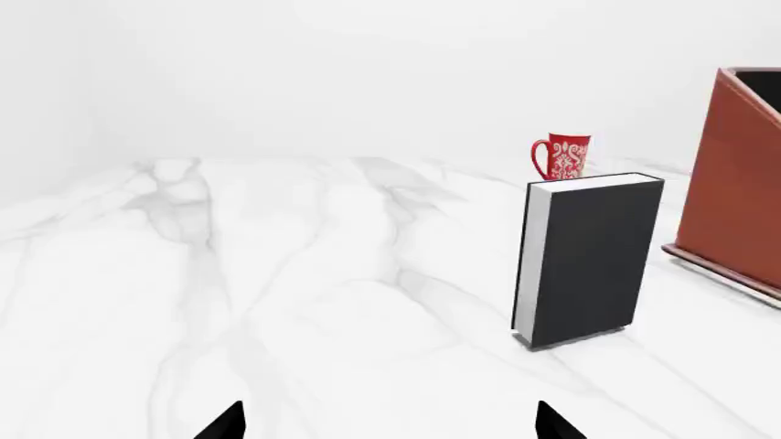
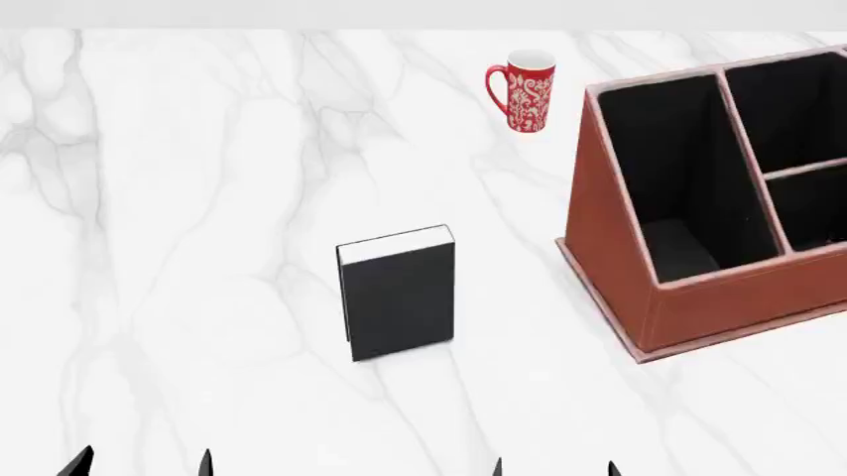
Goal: Pick up the book and place it in the left compartment of the caddy.
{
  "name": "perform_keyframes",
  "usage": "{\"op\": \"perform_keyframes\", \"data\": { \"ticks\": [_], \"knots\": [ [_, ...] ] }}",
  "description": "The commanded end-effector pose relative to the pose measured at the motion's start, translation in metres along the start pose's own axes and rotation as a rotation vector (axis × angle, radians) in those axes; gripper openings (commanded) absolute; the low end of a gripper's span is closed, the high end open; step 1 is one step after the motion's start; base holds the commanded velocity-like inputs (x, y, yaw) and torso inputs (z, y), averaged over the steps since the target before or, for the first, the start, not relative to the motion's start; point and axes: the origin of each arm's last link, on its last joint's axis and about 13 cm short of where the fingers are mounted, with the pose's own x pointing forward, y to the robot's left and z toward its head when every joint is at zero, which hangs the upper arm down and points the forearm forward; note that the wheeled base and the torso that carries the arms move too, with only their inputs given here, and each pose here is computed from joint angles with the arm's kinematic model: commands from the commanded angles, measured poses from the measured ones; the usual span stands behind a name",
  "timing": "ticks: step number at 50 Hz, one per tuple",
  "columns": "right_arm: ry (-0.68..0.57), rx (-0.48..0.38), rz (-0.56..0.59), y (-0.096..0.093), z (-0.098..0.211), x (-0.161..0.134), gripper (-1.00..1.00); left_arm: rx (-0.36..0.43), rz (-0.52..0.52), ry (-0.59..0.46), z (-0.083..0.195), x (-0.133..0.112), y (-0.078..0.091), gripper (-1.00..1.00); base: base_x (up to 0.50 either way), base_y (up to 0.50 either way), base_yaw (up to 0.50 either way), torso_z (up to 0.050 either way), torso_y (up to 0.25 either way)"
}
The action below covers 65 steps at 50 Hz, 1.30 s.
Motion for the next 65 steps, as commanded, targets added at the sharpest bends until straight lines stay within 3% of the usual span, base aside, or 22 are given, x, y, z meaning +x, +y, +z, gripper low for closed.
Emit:
{"op": "perform_keyframes", "data": {
  "ticks": [1,12,20,31,46,65],
  "knots": [
    [0.000,0.000,0.000,0.000,0.000,0.000,1.00,0.000,0.000,0.000,0.000,0.000,0.000,1.00,0.00,0.00,0.00,0.000,0.000],
    [-0.013,0.009,0.001,0.001,0.011,-0.002,1.00,-0.005,-0.017,0.008,0.019,-0.005,0.001,1.00,0.00,0.00,0.00,0.000,0.000],
    [-0.051,0.022,-0.003,0.000,0.037,-0.008,1.00,0.026,-0.023,-0.019,0.052,-0.015,0.006,1.00,0.00,0.00,0.00,0.000,0.000],
    [-0.108,-0.005,-0.008,-0.003,0.077,-0.023,1.00,0.008,-0.018,-0.072,0.093,-0.025,0.019,1.00,0.00,0.00,0.00,0.000,0.000],
    [-0.123,-0.040,-0.014,-0.005,0.104,-0.039,1.00,0.020,-0.020,-0.132,0.115,-0.036,0.026,1.00,0.00,0.00,0.00,0.000,0.000],
    [-0.146,-0.041,-0.010,-0.008,0.123,-0.050,1.00,0.015,-0.009,-0.149,0.121,-0.035,0.030,1.00,0.00,0.00,0.00,0.000,0.000]
  ]
}}
